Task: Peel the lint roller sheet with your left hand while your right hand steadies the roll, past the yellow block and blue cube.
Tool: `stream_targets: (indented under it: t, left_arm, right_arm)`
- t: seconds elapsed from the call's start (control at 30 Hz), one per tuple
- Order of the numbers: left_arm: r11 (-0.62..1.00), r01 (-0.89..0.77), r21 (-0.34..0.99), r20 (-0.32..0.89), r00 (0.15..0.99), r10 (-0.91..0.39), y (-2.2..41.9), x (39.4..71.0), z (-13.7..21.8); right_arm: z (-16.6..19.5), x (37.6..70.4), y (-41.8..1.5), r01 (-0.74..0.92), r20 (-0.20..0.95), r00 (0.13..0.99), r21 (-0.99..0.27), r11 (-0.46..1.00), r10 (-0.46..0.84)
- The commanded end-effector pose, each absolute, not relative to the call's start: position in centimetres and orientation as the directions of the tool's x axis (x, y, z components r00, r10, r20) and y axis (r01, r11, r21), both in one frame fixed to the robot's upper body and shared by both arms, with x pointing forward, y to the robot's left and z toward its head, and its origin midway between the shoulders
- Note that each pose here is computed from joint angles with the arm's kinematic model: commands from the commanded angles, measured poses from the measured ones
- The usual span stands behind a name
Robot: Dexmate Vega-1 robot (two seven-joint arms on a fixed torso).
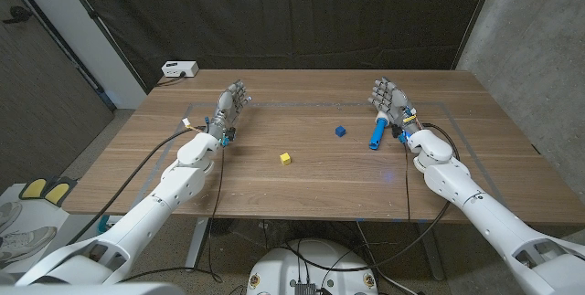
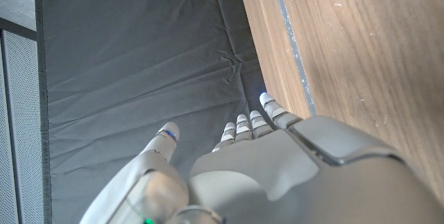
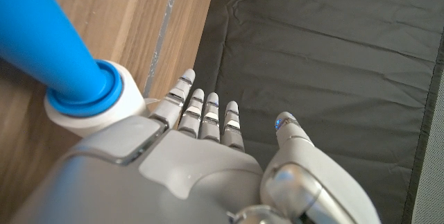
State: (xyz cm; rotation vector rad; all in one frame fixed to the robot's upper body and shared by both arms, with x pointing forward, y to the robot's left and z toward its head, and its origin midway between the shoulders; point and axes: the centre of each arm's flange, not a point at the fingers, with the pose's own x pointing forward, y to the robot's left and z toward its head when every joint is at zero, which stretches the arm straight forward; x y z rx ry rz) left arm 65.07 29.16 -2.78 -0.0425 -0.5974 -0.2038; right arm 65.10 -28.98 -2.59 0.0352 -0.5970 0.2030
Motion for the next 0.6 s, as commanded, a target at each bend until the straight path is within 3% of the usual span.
stream_targets:
  t: [0.03, 0.6]
  left_arm:
    - [0.978, 0.205, 0.02, 0.561, 0.808, -0.181, 29.2, 64.9, -2.9]
    - [0.972, 0.234, 0.036, 0.546, 0.81, -0.215, 28.4, 65.5, -2.8]
  right_arm:
    - [-2.2, 64.3, -28.9, -0.182, 0.575, 0.799, -0.046, 0.982, 0.175]
    - [-1.4, 60.6, -28.8, -0.015, 0.597, 0.793, -0.184, 0.983, 0.124]
